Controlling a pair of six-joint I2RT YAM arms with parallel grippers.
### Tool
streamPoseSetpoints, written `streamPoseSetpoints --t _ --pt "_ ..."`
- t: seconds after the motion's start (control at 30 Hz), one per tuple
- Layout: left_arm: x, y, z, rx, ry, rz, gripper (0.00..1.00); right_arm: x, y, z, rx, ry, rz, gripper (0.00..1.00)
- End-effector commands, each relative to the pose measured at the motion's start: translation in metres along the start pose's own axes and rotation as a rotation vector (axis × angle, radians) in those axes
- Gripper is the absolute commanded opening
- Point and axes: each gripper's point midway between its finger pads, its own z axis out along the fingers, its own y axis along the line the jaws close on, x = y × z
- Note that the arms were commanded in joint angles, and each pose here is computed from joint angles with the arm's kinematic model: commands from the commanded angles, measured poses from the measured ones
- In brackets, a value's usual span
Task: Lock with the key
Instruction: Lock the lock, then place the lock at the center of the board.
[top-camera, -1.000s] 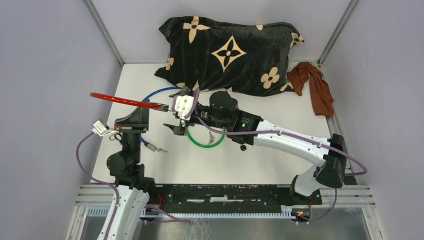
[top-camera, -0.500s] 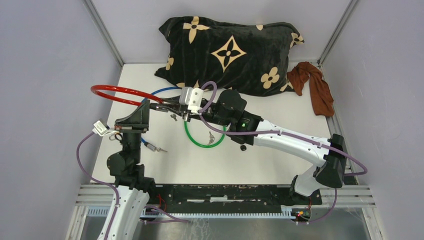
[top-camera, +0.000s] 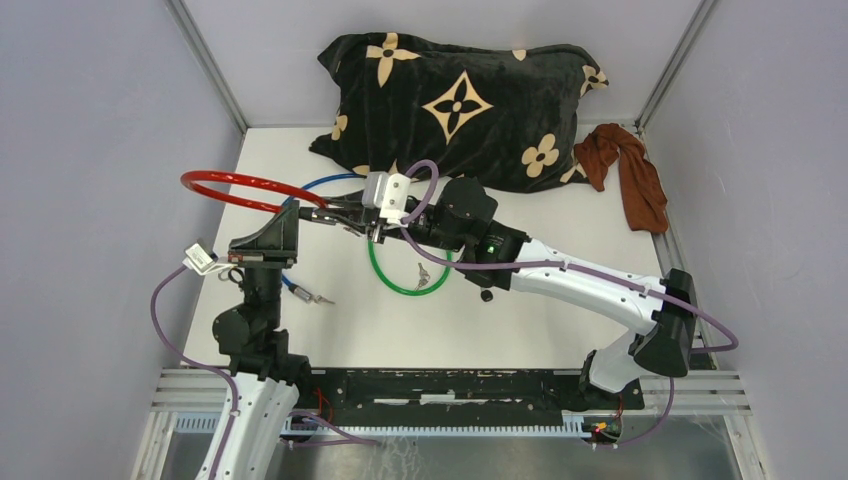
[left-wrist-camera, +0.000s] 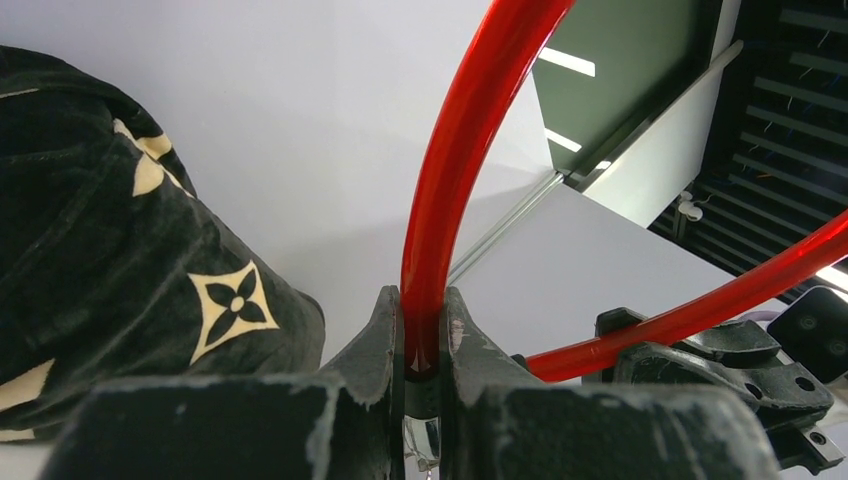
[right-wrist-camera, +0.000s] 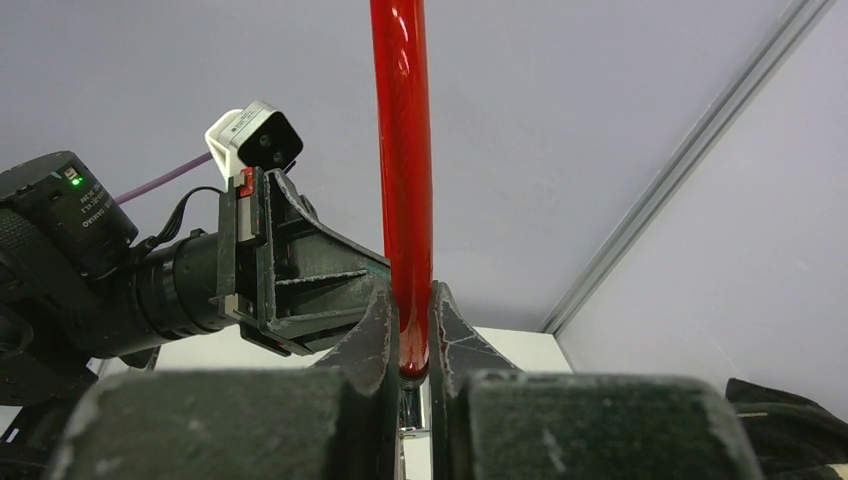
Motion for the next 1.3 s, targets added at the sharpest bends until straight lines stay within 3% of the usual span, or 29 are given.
streamPoseSetpoints --t 0.0,0.07,0.13,0.2,0.33,0.47,0.8,0.93,1.07,1.1,1.2,1.27 --pt "-0.003 0.010 0.000 -0.025 -0.019 0.057 0.02 -0.075 -0.014 -0.013 0.024 -0.164 -0.048 0.22" --pt "-0.005 0.006 0.000 -0.012 -0.027 0.047 0.02 -0.054 -0.014 -0.012 0.019 -0.098 -0.043 0.47" --pt "-0.007 0.003 0.000 -0.003 -0.036 0.039 0.02 -0.032 -0.012 -0.014 0.007 -0.037 -0.024 0.62" --pt "-0.009 0.001 0.000 0.003 -0.044 0.037 0.02 -0.011 -0.011 -0.021 0.008 0.019 0.000 0.69" --pt "-0.009 0.000 -0.001 0.009 -0.045 0.039 0.02 0.035 -0.004 -0.040 -0.001 0.119 0.053 0.71" --pt "-0.008 0.000 -0.001 0.009 -0.041 0.039 0.02 0.076 0.003 -0.043 -0.007 0.236 0.099 0.63" --pt "-0.009 -0.002 0.000 0.016 -0.041 0.041 0.02 0.099 -0.001 -0.025 0.005 0.305 0.139 0.47" --pt "-0.008 -0.001 0.000 0.016 -0.040 0.041 0.02 0.099 -0.003 -0.020 0.004 0.303 0.137 0.35" --pt "-0.008 -0.002 0.000 0.017 -0.039 0.039 0.02 0.098 -0.004 -0.016 0.003 0.300 0.139 0.34" --pt "-0.008 -0.002 0.000 0.017 -0.039 0.039 0.02 0.099 -0.004 -0.015 0.004 0.301 0.140 0.31" --pt "-0.009 -0.002 0.000 0.017 -0.042 0.039 0.02 0.103 -0.004 -0.016 0.007 0.318 0.142 0.05" --pt "-0.009 -0.003 0.000 0.018 -0.044 0.039 0.02 0.106 -0.004 -0.019 0.008 0.338 0.134 0.00"
